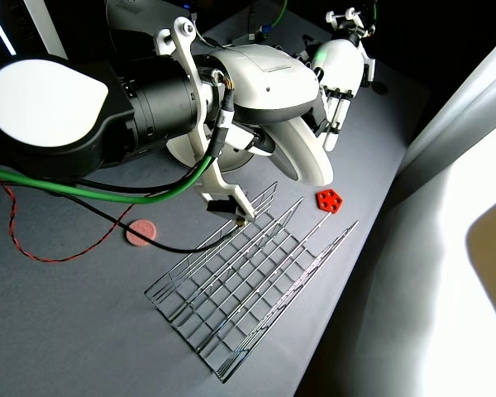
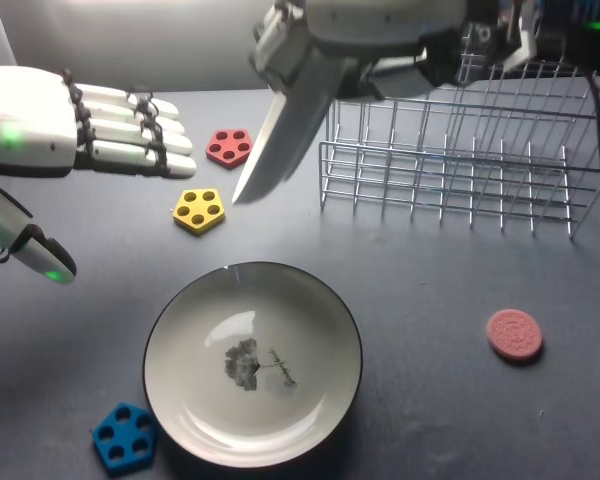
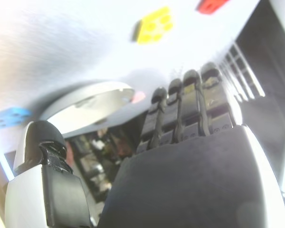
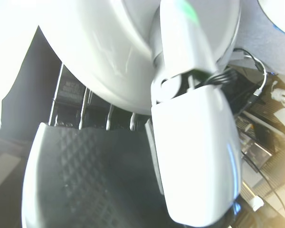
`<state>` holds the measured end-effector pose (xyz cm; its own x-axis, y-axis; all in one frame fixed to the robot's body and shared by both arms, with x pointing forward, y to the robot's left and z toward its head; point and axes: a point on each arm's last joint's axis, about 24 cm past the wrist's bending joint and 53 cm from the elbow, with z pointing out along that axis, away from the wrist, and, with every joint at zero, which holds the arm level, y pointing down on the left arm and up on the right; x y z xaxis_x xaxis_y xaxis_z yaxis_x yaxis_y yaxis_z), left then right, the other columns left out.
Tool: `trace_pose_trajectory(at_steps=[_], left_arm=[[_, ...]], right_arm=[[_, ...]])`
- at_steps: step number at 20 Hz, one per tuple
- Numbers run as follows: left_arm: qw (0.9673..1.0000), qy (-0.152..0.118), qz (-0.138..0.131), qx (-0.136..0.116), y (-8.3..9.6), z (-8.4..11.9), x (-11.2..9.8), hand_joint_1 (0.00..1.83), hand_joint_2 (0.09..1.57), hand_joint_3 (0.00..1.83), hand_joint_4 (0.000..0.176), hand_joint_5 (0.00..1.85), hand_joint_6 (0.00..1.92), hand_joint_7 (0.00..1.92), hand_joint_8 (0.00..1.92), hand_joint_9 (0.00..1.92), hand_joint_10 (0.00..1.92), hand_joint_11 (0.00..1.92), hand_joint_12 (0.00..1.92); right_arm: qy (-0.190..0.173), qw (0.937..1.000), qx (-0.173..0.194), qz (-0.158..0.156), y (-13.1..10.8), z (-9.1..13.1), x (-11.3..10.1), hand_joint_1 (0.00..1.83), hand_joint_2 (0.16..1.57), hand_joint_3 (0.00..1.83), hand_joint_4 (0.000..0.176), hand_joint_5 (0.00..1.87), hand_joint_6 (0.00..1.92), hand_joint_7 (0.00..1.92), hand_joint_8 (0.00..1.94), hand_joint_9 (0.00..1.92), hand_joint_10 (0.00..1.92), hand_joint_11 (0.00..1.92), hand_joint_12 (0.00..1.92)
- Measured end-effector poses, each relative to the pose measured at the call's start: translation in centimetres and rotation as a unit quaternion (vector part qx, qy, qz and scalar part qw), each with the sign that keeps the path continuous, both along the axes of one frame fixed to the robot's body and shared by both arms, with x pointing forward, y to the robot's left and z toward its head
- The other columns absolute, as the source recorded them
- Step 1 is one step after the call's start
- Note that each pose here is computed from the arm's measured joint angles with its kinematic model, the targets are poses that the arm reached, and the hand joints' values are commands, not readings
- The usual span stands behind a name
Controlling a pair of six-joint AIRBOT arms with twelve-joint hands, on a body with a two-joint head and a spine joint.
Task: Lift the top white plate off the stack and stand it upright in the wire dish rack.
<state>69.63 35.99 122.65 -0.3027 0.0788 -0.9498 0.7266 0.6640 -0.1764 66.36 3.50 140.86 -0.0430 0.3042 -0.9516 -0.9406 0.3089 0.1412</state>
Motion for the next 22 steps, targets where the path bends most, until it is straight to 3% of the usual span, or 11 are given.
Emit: trace_pose_trajectory(at_steps=[9, 10, 11, 13, 15, 19, 21, 22], left_arm=[[1.0000, -0.003, 0.004, -0.003, 0.3, 0.3, 0.0, 0.39, 0.96, 0.00, 0.000, 0.00, 0.00, 0.00, 0.00, 0.00, 0.00, 0.03, 0.03], [1.0000, -0.004, 0.006, -0.002, 0.4, 0.4, 0.0, 0.49, 0.94, 0.00, 0.000, 0.03, 0.01, 0.02, 0.01, 0.02, 0.01, 0.04, 0.04], [1.0000, -0.004, 0.006, -0.002, 0.5, 0.4, 0.0, 0.46, 0.95, 0.00, 0.000, 0.00, 0.00, 0.00, 0.00, 0.00, 0.00, 0.02, 0.03], [1.0000, -0.003, 0.007, -0.001, 0.5, 0.4, 0.0, 0.46, 0.96, 0.00, 0.000, 0.00, 0.00, 0.00, 0.00, 0.00, 0.00, 0.02, 0.03], [1.0000, -0.003, 0.007, 0.000, 0.5, 0.3, 0.0, 0.42, 0.96, 0.00, 0.000, 0.00, 0.00, 0.01, 0.00, 0.02, 0.00, 0.03, 0.05], [1.0000, 0.000, 0.005, 0.005, 0.5, 0.0, -0.1, 0.44, 0.96, 0.00, 0.000, 0.00, 0.00, 0.00, 0.00, 0.00, 0.00, 0.02, 0.05], [1.0000, 0.000, 0.005, 0.005, 0.5, 0.1, -0.1, 0.42, 0.96, 0.00, 0.000, 0.00, 0.00, 0.00, 0.00, 0.00, 0.00, 0.03, 0.05], [1.0000, 0.000, 0.004, 0.004, 0.5, 0.1, -0.1, 0.40, 0.96, 0.00, 0.000, 0.00, 0.00, 0.00, 0.00, 0.00, 0.00, 0.01, 0.05]], right_arm=[[-0.028, 0.9994, 0.020, -0.004, -1.1, 4.2, 0.1, 1.48, 1.16, 0.00, 0.000, 0.73, 1.30, 0.77, 1.03, 0.85, 1.07, 0.80, 1.56], [-0.029, 0.9992, 0.027, -0.007, -1.5, 5.0, 0.1, 1.48, 1.17, 0.00, 0.000, 0.73, 1.31, 0.77, 1.02, 0.85, 1.07, 0.80, 1.56], [-0.029, 0.9990, 0.031, -0.011, -1.7, 5.4, 0.2, 1.48, 1.16, 0.00, 0.000, 0.74, 1.30, 0.77, 1.03, 0.85, 1.07, 0.81, 1.55], [-0.015, 0.9987, 0.041, -0.027, -2.3, 5.9, 1.1, 1.48, 1.15, 0.00, 0.000, 0.77, 1.26, 0.79, 0.99, 0.87, 1.03, 0.82, 1.53], [0.021, 0.9968, 0.051, -0.057, -3.5, 5.7, 3.2, 1.48, 1.15, 0.00, 0.000, 0.77, 1.26, 0.81, 0.97, 0.87, 1.03, 0.82, 1.53], [0.083, 0.9876, 0.076, -0.110, -5.7, 5.1, 6.3, 1.48, 1.15, 0.00, 0.000, 0.77, 1.26, 0.83, 0.95, 0.86, 1.04, 0.83, 1.52], [0.091, 0.9853, 0.083, -0.118, -6.1, 5.4, 6.7, 1.48, 1.16, 0.00, 0.000, 0.76, 1.28, 0.79, 1.00, 0.85, 1.06, 0.82, 1.53], [0.088, 0.9851, 0.087, -0.119, -6.3, 5.9, 6.6, 1.49, 1.10, 0.00, 0.000, 0.90, 1.13, 0.93, 0.81, 0.99, 0.88, 0.94, 1.39]])
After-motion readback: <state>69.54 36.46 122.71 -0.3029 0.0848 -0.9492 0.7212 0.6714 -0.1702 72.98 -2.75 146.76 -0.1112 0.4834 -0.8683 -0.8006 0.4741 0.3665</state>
